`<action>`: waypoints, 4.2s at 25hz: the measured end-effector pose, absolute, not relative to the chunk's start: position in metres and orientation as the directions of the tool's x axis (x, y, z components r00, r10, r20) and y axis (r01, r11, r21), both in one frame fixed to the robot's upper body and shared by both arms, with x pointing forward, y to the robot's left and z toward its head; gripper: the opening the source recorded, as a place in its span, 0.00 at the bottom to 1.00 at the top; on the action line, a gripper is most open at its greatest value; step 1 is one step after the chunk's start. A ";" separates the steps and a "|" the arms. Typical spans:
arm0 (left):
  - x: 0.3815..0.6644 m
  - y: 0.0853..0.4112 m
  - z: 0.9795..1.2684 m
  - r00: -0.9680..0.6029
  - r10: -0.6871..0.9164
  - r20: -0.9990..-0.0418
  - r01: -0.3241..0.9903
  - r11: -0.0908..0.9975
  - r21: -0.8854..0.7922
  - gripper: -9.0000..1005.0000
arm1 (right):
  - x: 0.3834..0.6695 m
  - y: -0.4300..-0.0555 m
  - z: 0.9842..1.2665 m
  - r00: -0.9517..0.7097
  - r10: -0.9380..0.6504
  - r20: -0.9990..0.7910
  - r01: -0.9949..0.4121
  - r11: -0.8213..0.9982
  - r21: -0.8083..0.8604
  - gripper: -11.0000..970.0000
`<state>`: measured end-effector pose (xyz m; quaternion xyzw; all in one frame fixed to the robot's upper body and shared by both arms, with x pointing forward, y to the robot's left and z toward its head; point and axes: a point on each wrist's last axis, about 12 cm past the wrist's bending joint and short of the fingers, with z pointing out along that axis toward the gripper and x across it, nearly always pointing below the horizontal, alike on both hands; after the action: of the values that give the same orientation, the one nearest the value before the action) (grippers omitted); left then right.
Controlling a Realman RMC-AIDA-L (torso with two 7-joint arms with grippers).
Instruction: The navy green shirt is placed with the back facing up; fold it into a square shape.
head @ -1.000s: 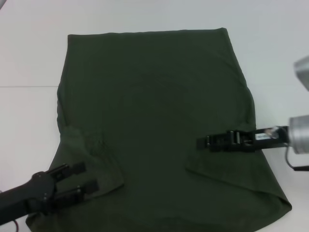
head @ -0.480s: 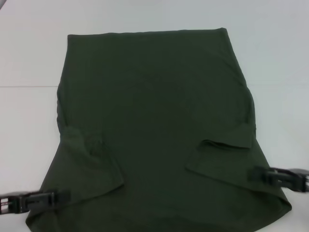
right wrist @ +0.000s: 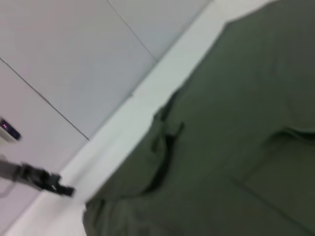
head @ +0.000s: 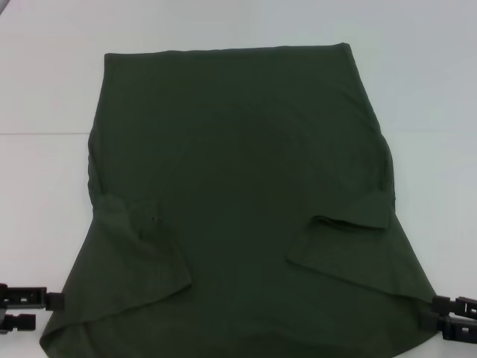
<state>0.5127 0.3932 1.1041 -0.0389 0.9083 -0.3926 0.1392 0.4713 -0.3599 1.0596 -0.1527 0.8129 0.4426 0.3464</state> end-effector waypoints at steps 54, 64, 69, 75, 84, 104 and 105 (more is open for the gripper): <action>0.535 0.375 1.089 -0.982 -0.083 -0.169 0.030 0.817 -0.576 0.89 | 0.492 -0.351 1.065 -0.719 -0.039 -0.694 -0.591 0.561 0.580 0.96; 0.536 0.369 1.086 -0.985 -0.077 -0.153 0.029 0.806 -0.591 0.88 | 0.493 -0.350 1.065 -0.721 -0.041 -0.692 -0.590 0.560 0.582 0.96; 0.540 0.362 1.086 -0.986 -0.065 -0.154 0.041 0.800 -0.599 0.87 | 0.493 -0.350 1.065 -0.724 -0.041 -0.689 -0.588 0.559 0.585 0.96; 0.543 0.355 1.086 -0.987 -0.048 -0.155 0.056 0.797 -0.601 0.86 | 0.494 -0.350 1.065 -0.725 -0.041 -0.688 -0.588 0.558 0.586 0.96; 0.549 0.344 1.087 -0.986 -0.037 -0.162 0.072 0.786 -0.614 0.84 | 0.496 -0.349 1.067 -0.723 -0.036 -0.690 -0.588 0.557 0.587 0.96; 0.553 0.338 1.088 -0.981 0.022 -0.193 0.128 0.821 -0.557 0.41 | 0.499 -0.348 1.070 -0.732 -0.035 -0.680 -0.583 0.550 0.599 0.95; 0.553 0.339 1.088 -0.981 0.020 -0.192 0.126 0.821 -0.557 0.36 | 0.499 -0.349 1.070 -0.732 -0.035 -0.680 -0.583 0.550 0.599 0.95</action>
<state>0.5528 0.3385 1.0883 0.0384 0.9500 -0.2966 0.0892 0.4988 -0.3486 1.0699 -0.1877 0.8223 0.4357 0.3143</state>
